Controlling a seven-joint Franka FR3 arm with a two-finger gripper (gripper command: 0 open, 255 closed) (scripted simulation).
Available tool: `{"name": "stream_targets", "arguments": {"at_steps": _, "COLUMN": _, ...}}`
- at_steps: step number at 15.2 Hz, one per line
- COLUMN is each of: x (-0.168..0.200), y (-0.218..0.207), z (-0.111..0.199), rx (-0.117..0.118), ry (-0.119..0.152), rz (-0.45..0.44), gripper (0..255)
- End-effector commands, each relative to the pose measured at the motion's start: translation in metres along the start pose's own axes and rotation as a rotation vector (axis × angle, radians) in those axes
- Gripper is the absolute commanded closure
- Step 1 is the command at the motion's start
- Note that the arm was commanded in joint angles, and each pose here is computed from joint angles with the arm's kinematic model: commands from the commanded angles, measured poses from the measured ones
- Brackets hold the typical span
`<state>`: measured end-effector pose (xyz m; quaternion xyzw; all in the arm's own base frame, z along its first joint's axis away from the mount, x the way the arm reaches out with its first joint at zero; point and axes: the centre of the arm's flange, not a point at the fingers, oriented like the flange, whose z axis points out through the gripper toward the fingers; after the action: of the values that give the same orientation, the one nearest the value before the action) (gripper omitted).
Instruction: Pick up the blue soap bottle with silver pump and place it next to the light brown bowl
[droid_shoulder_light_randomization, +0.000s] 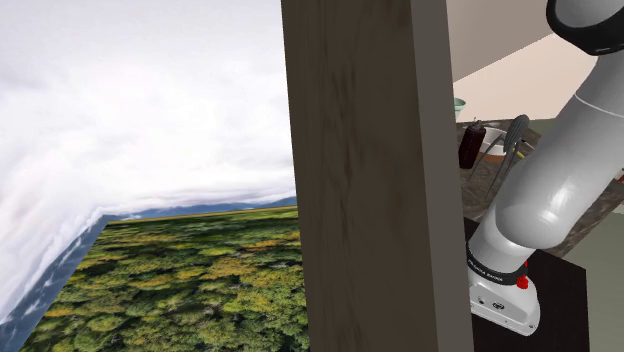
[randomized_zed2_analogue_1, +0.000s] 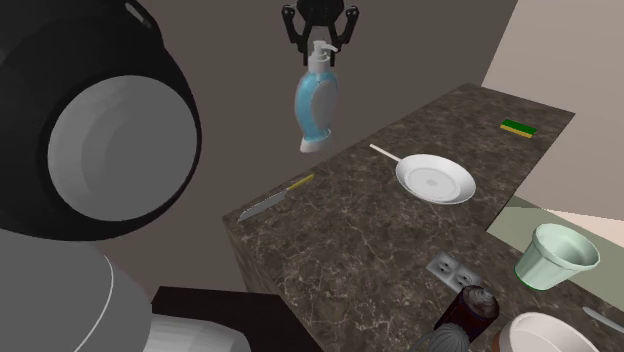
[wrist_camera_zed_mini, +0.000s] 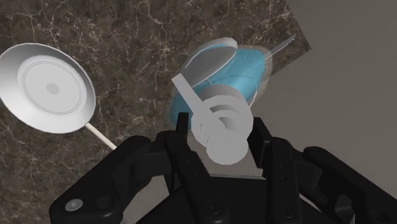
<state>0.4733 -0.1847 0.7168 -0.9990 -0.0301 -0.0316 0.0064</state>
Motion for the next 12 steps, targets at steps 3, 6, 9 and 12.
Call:
{"name": "stream_targets", "arguments": {"at_steps": 3, "x": -0.010, "y": 0.007, "z": -0.012, "rx": 0.000, "ry": 0.000, "rz": 0.000, "gripper": 255}}
{"name": "stream_targets", "arguments": {"at_steps": 6, "x": -0.043, "y": 0.028, "z": -0.005, "rx": 0.000, "ry": 0.000, "rz": 0.000, "gripper": 255}}
{"name": "stream_targets", "arguments": {"at_steps": 9, "x": -0.075, "y": 0.050, "z": 0.002, "rx": 0.000, "ry": 0.000, "rz": 0.000, "gripper": 255}}
{"name": "stream_targets", "arguments": {"at_steps": 12, "x": -0.108, "y": 0.071, "z": 0.008, "rx": 0.000, "ry": 0.000, "rz": 0.000, "gripper": 255}}
